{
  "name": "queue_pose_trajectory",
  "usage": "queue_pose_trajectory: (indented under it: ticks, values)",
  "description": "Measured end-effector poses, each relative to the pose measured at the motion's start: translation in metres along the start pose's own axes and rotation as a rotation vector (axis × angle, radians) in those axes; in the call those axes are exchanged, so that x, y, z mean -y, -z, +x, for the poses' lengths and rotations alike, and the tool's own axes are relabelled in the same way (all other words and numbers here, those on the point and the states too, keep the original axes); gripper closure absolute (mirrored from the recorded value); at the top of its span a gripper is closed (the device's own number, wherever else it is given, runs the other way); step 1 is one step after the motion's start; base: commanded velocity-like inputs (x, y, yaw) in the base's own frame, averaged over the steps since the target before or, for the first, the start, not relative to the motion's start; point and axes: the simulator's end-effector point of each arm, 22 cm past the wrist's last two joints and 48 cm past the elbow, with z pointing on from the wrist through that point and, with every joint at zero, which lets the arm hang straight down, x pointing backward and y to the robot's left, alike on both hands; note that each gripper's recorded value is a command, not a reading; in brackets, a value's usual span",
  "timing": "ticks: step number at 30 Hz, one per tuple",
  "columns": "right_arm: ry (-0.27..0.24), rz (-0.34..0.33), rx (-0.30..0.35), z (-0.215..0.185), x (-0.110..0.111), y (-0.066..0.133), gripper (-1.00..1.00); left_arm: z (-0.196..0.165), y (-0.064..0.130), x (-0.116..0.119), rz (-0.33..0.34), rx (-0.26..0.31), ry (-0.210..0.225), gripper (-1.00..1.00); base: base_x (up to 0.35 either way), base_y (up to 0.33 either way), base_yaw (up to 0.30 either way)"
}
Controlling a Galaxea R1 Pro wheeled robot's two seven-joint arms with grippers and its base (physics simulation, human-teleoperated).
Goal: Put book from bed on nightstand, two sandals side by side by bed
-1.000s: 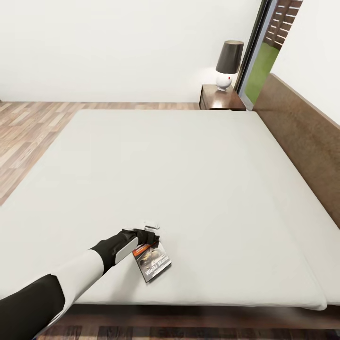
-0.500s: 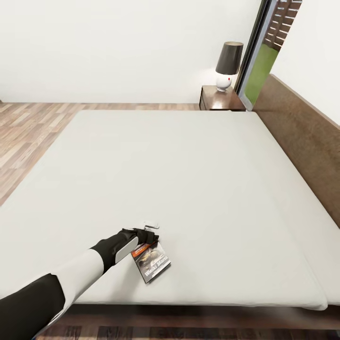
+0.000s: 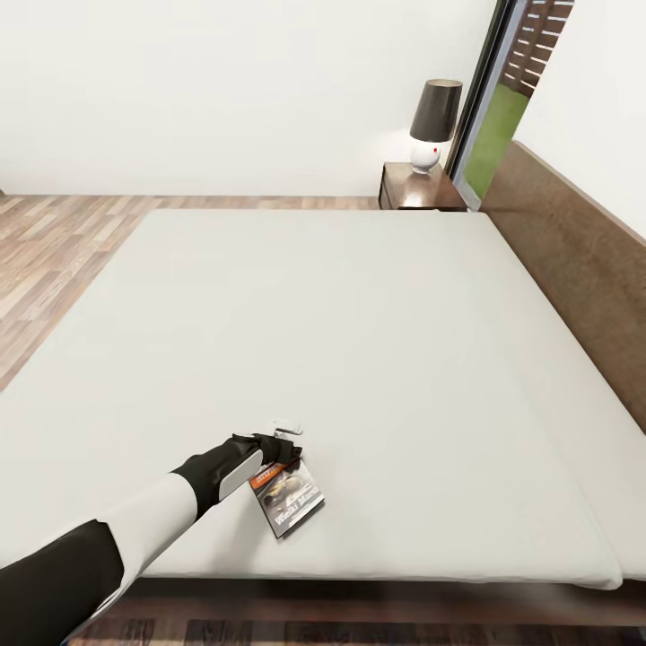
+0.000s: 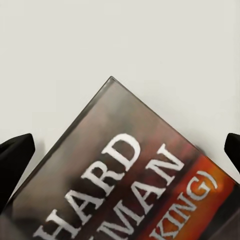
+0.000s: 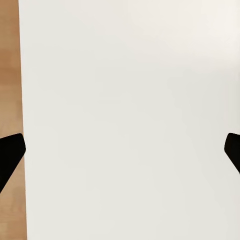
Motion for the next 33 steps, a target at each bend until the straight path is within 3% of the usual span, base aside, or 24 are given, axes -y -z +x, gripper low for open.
queue_pose_trajectory:
  ticks: [33]
  values:
    - [0.001, 0.000, -0.008, 0.001, 0.000, 0.003, -1.00, -0.012, -0.004, 0.001, 0.013, 0.017, 0.005, -1.00, -0.033, 0.000, 0.000]
